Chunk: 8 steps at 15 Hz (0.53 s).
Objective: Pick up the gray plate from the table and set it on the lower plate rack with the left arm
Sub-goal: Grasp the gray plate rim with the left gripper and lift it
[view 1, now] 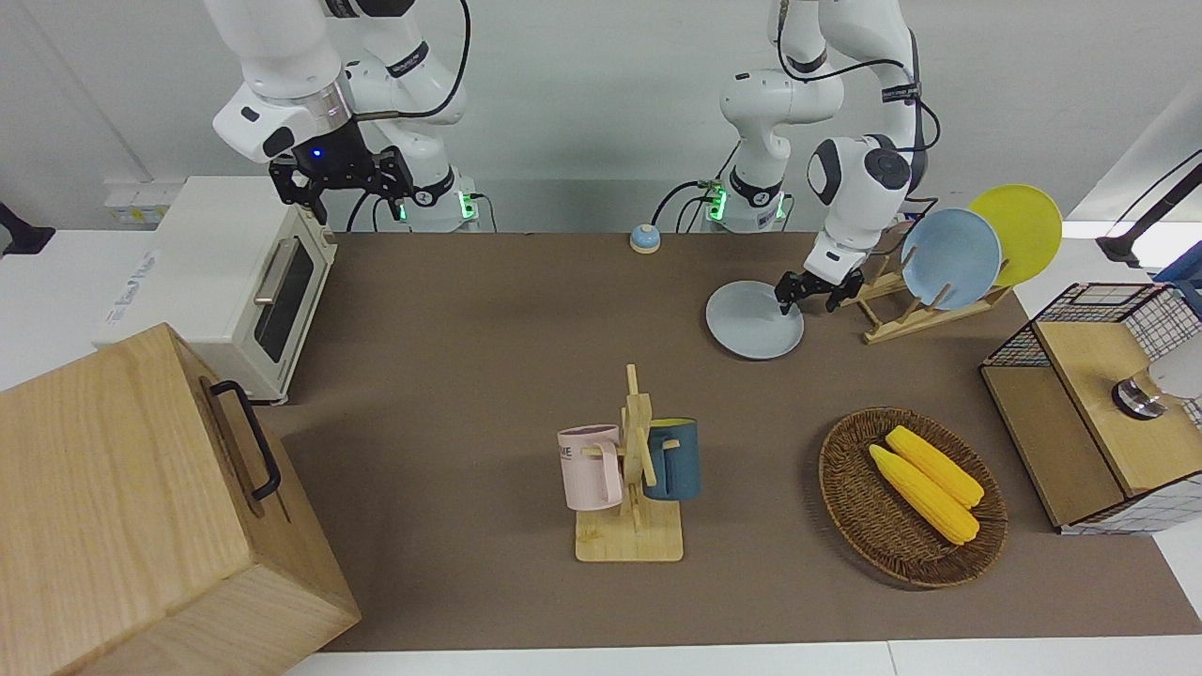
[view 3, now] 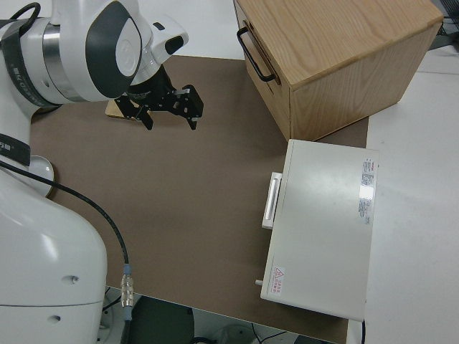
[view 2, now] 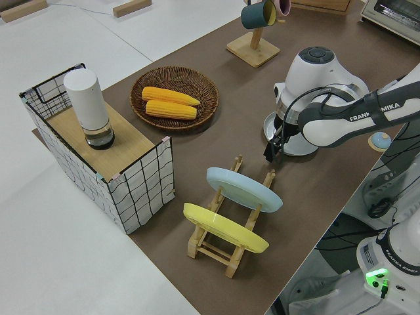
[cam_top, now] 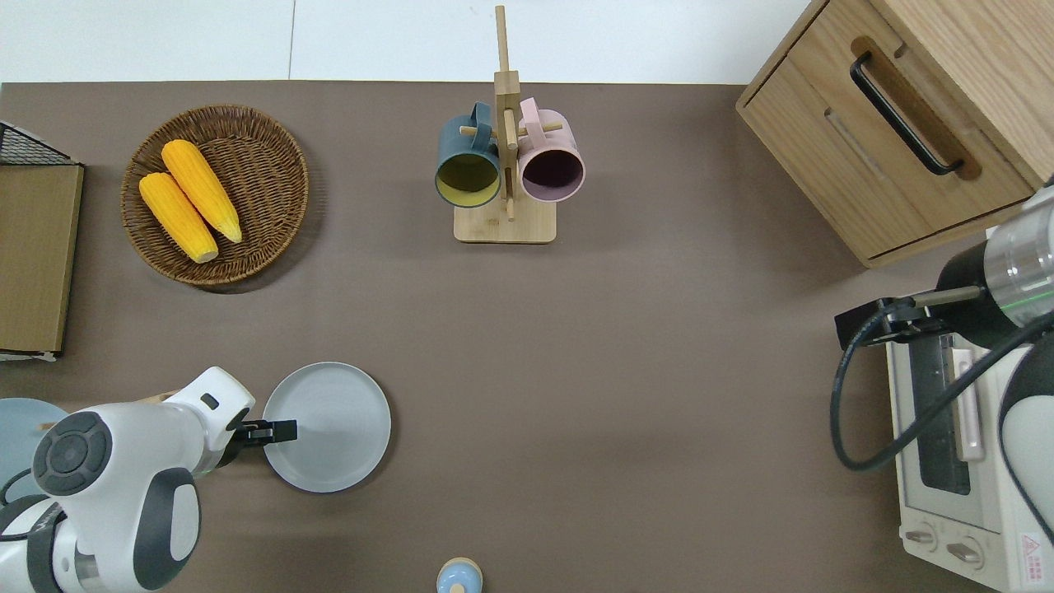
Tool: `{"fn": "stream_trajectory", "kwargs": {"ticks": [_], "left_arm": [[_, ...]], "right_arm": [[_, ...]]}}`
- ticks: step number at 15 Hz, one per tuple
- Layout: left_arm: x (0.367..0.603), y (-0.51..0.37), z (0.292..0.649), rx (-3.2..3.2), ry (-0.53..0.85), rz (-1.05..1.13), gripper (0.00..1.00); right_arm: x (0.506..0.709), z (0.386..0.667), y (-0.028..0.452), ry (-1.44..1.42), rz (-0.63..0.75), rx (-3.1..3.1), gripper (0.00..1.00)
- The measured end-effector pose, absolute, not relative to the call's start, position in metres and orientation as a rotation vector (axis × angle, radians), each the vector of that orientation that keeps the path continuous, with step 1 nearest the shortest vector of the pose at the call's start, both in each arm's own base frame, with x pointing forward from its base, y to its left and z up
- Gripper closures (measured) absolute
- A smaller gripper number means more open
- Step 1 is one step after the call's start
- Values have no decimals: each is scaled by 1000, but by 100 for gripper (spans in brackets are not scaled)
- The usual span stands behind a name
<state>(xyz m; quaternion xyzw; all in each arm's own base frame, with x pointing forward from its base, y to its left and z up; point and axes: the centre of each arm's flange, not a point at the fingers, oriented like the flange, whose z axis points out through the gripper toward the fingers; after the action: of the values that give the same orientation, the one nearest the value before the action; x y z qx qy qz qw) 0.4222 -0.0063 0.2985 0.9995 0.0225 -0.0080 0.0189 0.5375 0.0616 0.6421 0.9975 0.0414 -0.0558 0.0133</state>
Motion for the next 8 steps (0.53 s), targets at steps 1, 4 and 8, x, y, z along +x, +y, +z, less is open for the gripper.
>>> {"fn": "stream_trajectory", "kwargs": {"ticks": [1,4,8], "left_arm": [[422,-6,297,3103,70,-28,4],[422,-7,297,3103,69,-29,36],[424,-7,299,3103,67,-17,79]], "right_arm": [[537,642,62,129,-174,3108,1],[537,642,62,129,-174,3108,1],[537,642,62,129,-174,3108,1]]}}
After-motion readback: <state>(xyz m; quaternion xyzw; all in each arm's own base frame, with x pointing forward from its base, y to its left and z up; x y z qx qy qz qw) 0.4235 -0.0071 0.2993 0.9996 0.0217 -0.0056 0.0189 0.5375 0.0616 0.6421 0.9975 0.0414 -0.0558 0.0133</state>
